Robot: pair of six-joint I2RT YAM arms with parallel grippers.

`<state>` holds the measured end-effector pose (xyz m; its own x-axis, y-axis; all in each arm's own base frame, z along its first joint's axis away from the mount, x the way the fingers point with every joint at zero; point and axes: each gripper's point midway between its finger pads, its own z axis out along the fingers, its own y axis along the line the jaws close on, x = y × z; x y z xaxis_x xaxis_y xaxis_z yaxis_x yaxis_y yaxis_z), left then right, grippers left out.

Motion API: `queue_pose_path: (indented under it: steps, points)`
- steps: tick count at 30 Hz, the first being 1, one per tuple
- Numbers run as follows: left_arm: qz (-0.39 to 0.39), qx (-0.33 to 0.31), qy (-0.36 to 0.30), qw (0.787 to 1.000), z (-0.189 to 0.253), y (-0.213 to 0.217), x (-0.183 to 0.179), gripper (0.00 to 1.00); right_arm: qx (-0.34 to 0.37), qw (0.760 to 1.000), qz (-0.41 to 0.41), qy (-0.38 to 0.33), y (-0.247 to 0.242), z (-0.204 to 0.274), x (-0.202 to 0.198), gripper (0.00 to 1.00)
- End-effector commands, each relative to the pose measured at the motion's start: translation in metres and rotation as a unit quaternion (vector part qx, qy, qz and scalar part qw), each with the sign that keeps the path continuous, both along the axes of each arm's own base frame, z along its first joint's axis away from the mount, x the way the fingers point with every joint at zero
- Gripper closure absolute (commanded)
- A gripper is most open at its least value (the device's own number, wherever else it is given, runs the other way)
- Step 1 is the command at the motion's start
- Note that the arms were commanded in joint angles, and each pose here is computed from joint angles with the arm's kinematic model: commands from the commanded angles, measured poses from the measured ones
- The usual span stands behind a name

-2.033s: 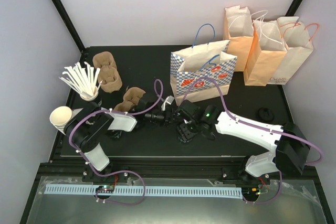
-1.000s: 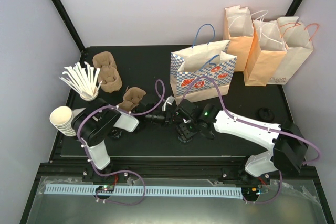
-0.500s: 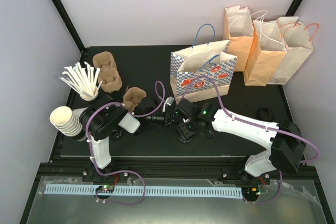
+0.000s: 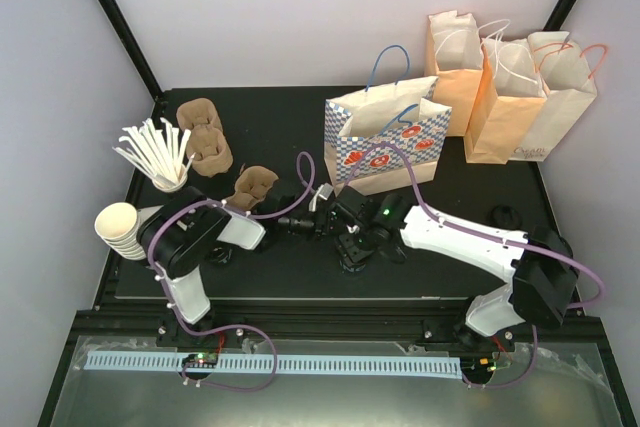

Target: Pack the takeout coffee

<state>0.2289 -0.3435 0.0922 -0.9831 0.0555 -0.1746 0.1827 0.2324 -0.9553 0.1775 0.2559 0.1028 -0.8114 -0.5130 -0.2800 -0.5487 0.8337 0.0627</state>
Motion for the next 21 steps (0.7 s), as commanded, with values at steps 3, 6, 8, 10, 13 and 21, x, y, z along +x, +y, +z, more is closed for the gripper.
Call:
queue_pose_path:
  steps: [3,6,8,10,13,21]
  points:
    - [-0.013,0.056,-0.006,0.998,0.006,0.006,-0.005,0.53,-0.114,0.992,-0.059,0.018,-0.051,-0.029,0.001,0.37]
    - [-0.010,0.027,-0.035,0.999,0.035,0.001,0.001,0.43,-0.093,0.991,-0.090,0.018,-0.057,-0.024,0.010,0.37]
    - [-0.007,0.020,-0.043,0.999,0.045,0.001,0.002,0.40,-0.078,0.991,-0.109,0.012,-0.058,-0.019,0.017,0.37]
    - [-0.002,0.020,-0.049,0.999,0.048,0.002,0.002,0.39,-0.070,0.990,-0.124,0.009,-0.057,-0.015,0.024,0.37]
    - [0.004,0.015,-0.049,0.999,0.052,0.004,0.002,0.39,-0.072,0.988,-0.133,0.003,-0.054,-0.010,0.033,0.36]
    - [0.018,0.037,-0.056,0.998,0.044,0.011,0.001,0.37,-0.061,0.989,-0.135,-0.011,-0.052,0.004,0.038,0.25]
